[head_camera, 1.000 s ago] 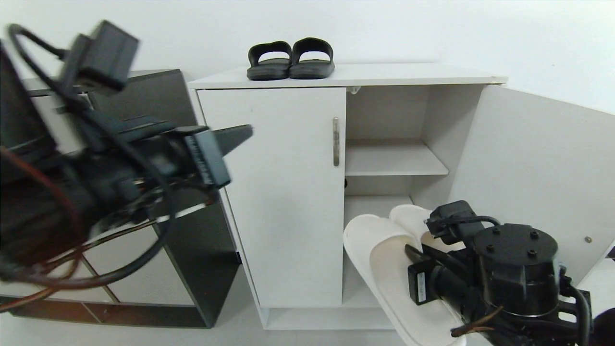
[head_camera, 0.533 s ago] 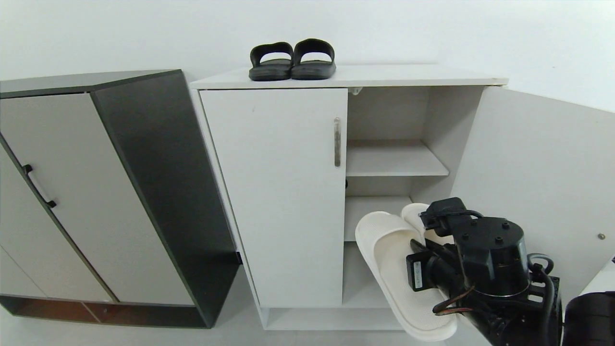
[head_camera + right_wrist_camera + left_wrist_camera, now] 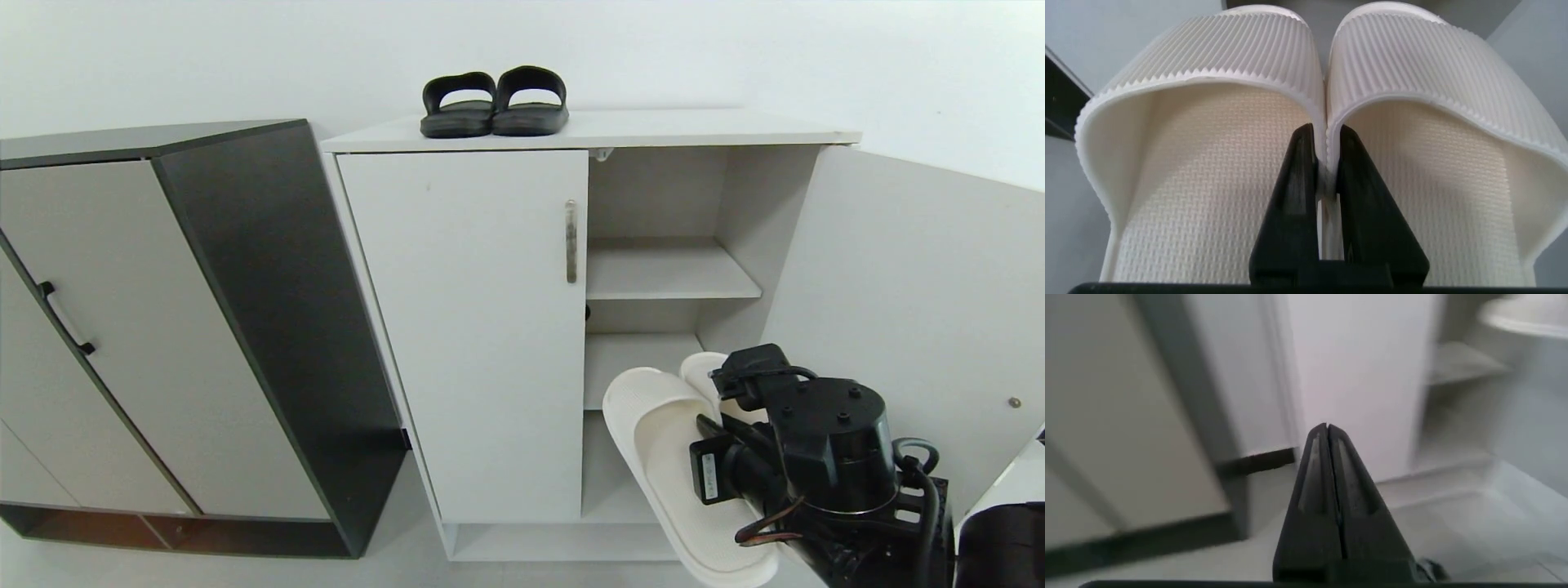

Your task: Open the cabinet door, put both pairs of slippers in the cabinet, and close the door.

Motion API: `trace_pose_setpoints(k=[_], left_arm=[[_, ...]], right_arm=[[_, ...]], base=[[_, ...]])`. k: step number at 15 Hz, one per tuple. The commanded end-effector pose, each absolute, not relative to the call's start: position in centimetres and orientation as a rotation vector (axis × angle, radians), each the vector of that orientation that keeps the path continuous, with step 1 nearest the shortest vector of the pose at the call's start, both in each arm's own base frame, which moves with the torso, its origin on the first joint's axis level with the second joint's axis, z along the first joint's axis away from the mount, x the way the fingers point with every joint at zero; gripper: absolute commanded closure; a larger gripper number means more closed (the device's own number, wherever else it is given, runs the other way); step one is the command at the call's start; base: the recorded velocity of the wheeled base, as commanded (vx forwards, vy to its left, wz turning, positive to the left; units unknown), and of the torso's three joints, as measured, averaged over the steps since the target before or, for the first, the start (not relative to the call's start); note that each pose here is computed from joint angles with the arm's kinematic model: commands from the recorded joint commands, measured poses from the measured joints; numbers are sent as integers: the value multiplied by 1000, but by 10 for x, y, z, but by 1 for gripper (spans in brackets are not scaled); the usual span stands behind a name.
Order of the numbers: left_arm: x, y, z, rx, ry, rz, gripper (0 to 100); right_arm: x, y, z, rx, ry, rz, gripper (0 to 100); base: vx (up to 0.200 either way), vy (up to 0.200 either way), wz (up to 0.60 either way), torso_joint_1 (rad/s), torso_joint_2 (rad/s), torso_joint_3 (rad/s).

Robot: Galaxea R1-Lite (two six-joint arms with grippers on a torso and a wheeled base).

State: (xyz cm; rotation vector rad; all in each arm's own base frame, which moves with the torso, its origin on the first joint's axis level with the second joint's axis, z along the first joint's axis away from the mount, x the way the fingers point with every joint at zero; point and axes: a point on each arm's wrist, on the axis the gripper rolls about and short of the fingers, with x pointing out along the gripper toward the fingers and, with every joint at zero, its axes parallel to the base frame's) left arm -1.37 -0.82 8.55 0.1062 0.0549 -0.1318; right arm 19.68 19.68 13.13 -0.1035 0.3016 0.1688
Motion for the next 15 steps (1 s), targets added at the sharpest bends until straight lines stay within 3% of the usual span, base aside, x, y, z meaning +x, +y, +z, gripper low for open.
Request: trace_pose_setpoints(k=[1, 2, 4, 6, 7, 9, 10, 11, 12, 13, 14, 15], left_arm=[[-16, -12, 81, 123, 36, -267, 100], [-17, -13, 81, 101, 40, -342, 100], [-16, -12, 82, 85, 35, -307, 100], [-16, -11, 83, -73, 47, -261, 100], [-13, -10, 84, -103, 64, -203, 100], [-6, -6, 85, -96, 112, 169, 100], [-8, -7, 84, -85, 88, 196, 100], [-16, -11, 82, 7, -7, 209, 100], [-20, -14, 80, 103, -37, 187, 100], [-19, -14, 79, 148, -24, 168, 100], [-21, -16, 79, 146, -6, 56, 100], [-16, -15, 82, 104, 72, -56, 100]], right_arm=[[195, 197, 129, -110, 308, 179, 100], [195, 197, 129, -111, 309, 176, 100], [195, 197, 128, -112, 310, 178, 100], [194, 197, 129, -110, 308, 180, 100], [194, 197, 129, -113, 310, 178, 100], [192, 197, 126, -123, 316, 183, 100], [192, 197, 126, -124, 317, 181, 100], [192, 197, 126, -126, 316, 181, 100], [192, 197, 126, -127, 317, 181, 100], [191, 197, 126, -127, 317, 183, 100], [189, 198, 125, -131, 319, 190, 100], [189, 198, 125, -129, 319, 190, 100]], base=[[0, 0, 0, 0, 0, 0], [0, 0, 0, 0, 0, 0], [0, 0, 0, 0, 0, 0], [0, 0, 0, 0, 0, 0], [0, 0, 0, 0, 0, 0], [0, 0, 0, 0, 0, 0], [0, 0, 0, 0, 0, 0], [0, 0, 0, 0, 0, 0], [0, 0, 0, 0, 0, 0], [0, 0, 0, 0, 0, 0], [0, 0, 0, 0, 0, 0], [0, 0, 0, 0, 0, 0]])
